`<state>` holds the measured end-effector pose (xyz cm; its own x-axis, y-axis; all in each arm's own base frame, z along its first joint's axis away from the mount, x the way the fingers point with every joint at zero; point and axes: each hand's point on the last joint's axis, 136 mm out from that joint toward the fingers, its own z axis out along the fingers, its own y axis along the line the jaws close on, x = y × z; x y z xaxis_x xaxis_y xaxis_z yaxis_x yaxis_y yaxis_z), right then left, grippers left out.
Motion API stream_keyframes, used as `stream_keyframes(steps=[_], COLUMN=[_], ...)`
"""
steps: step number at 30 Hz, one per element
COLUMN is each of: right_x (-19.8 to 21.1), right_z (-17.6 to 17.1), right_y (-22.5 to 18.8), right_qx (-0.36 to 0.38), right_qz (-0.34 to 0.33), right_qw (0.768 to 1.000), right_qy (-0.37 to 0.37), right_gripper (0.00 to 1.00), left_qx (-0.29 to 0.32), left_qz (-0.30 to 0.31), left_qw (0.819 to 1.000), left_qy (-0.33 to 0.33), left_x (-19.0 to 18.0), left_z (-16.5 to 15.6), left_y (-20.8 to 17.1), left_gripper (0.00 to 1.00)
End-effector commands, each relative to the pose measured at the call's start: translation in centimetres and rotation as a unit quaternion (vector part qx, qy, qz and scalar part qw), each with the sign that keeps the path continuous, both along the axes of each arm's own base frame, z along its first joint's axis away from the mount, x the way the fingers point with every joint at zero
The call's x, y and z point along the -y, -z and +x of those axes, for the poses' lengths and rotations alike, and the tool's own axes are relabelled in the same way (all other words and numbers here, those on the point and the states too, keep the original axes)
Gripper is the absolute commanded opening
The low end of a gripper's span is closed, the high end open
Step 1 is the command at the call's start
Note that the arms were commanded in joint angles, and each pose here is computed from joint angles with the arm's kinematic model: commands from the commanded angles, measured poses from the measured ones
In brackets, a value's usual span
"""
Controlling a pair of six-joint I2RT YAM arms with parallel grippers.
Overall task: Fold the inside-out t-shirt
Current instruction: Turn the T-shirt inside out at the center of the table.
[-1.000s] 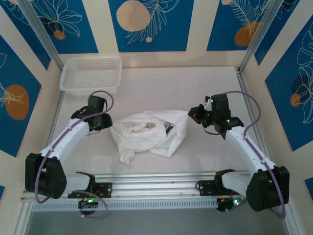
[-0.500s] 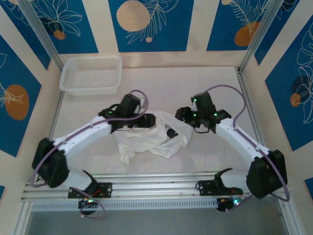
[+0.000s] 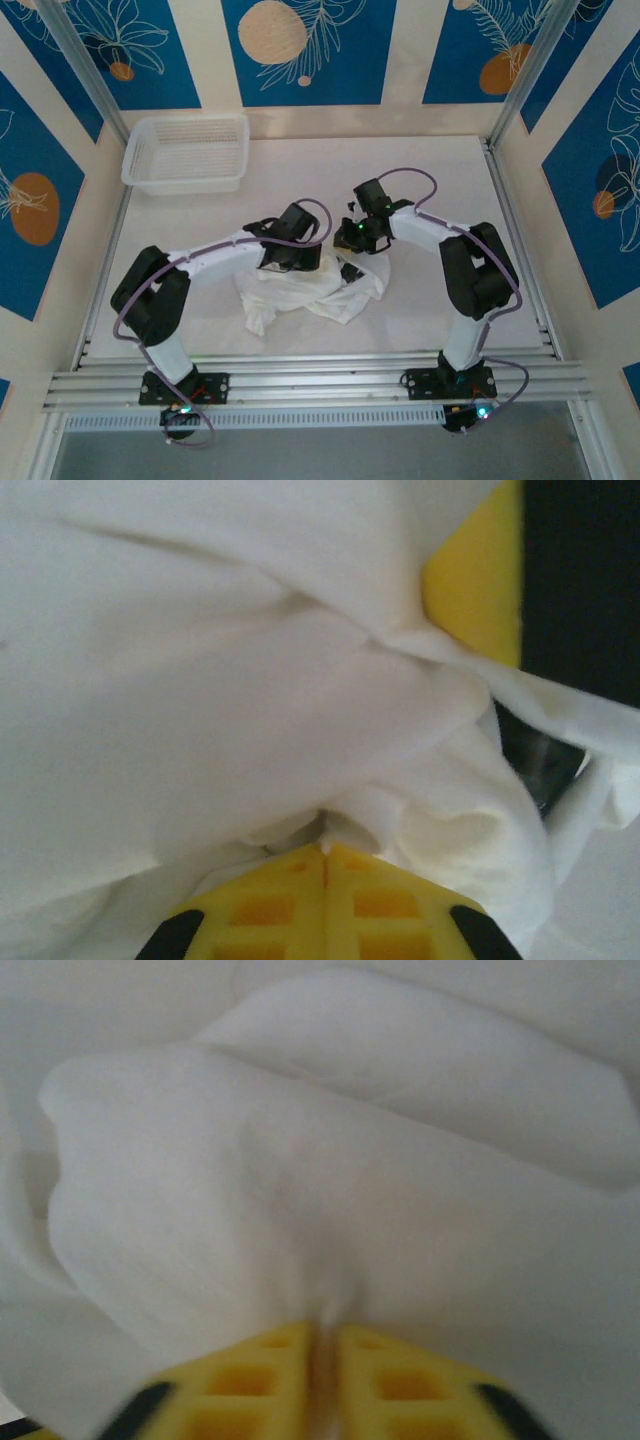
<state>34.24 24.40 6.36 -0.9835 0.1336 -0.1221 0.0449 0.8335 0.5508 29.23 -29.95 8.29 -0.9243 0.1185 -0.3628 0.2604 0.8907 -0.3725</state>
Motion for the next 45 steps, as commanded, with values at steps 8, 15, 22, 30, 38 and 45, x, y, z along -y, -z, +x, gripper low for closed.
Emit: stream_keyframes(steps=[8,15,22,30,38,45], right_x=[10.8,9.7,2.7,-6.6,-9.9,-7.9], right_z=[0.0,-2.5,-2.1,-0.4,-0.4,-0.6], right_y=[-4.5,-2.0,-8.9,-6.7,-3.1,-10.5], right_qx=[0.074,0.026,0.228,0.238,0.142,0.184], right_qz=[0.033,0.028,-0.057,-0.099,-0.022,0.067], right_qw=[0.984,0.99,0.971,0.942,0.959,0.961], right_qy=[0.159,0.138,-0.051,-0.213,-0.245,-0.196], right_gripper=[0.0,0.09,0.52,0.65,0.38,0.0], left_qx=[0.037,0.036,0.101,0.077,-0.035,-0.059], left_qz=[0.035,0.055,0.139,0.054,-0.173,-0.064], left_qw=[0.991,0.99,0.972,0.988,0.984,0.995], left_qy=[-0.121,-0.128,-0.163,-0.12,-0.04,-0.046], left_x=[-14.5,-15.7,-20.0,-16.5,-6.7,-8.2], left_z=[-2.5,-3.1,-1.2,-1.3,-1.9,-1.2], left_y=[-3.7,-3.4,-6.7,-6.4,-4.3,0.4], left_gripper=[0.0,0.03,0.11,0.24,0.7,0.09])
